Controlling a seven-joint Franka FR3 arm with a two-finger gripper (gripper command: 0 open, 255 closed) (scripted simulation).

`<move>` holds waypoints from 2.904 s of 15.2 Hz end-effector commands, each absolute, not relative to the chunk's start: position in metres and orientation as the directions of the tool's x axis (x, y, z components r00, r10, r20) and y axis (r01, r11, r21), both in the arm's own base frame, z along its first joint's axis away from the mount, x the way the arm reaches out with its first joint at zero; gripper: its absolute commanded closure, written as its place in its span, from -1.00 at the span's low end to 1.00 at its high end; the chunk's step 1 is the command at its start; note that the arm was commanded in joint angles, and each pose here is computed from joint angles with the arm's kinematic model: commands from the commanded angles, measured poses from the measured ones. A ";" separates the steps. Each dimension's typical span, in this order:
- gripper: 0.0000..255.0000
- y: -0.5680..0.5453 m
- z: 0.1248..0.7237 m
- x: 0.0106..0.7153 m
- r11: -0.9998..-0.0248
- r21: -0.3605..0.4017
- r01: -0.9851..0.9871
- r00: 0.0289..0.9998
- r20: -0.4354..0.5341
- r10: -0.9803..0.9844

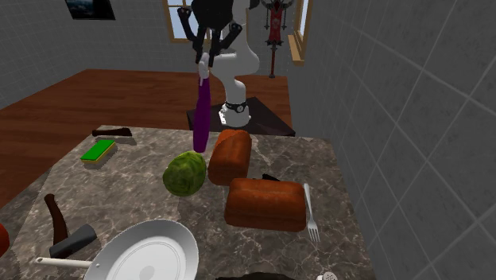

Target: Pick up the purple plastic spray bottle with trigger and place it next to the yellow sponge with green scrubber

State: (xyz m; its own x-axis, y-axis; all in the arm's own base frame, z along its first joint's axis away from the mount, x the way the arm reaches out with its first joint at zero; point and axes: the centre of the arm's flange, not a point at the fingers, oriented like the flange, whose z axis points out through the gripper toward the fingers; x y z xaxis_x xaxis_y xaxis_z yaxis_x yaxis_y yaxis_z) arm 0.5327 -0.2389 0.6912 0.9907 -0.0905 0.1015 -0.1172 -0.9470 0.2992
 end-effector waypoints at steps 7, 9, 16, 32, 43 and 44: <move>1.00 -0.240 0.734 0.533 -0.947 0.299 -0.117 0.991 0.101 -0.090; 1.00 -0.246 0.737 0.522 -0.947 0.299 -0.117 0.991 0.101 -0.090; 1.00 -0.291 0.738 0.441 -0.947 0.299 -0.117 0.991 0.101 -0.090; 1.00 -0.393 0.738 0.256 -0.947 0.299 -0.117 0.991 0.101 -0.090; 1.00 -0.464 0.739 0.129 -0.947 0.299 -0.117 0.991 0.101 -0.090; 1.00 -0.470 0.739 0.117 -0.947 0.299 -0.117 0.991 0.101 -0.090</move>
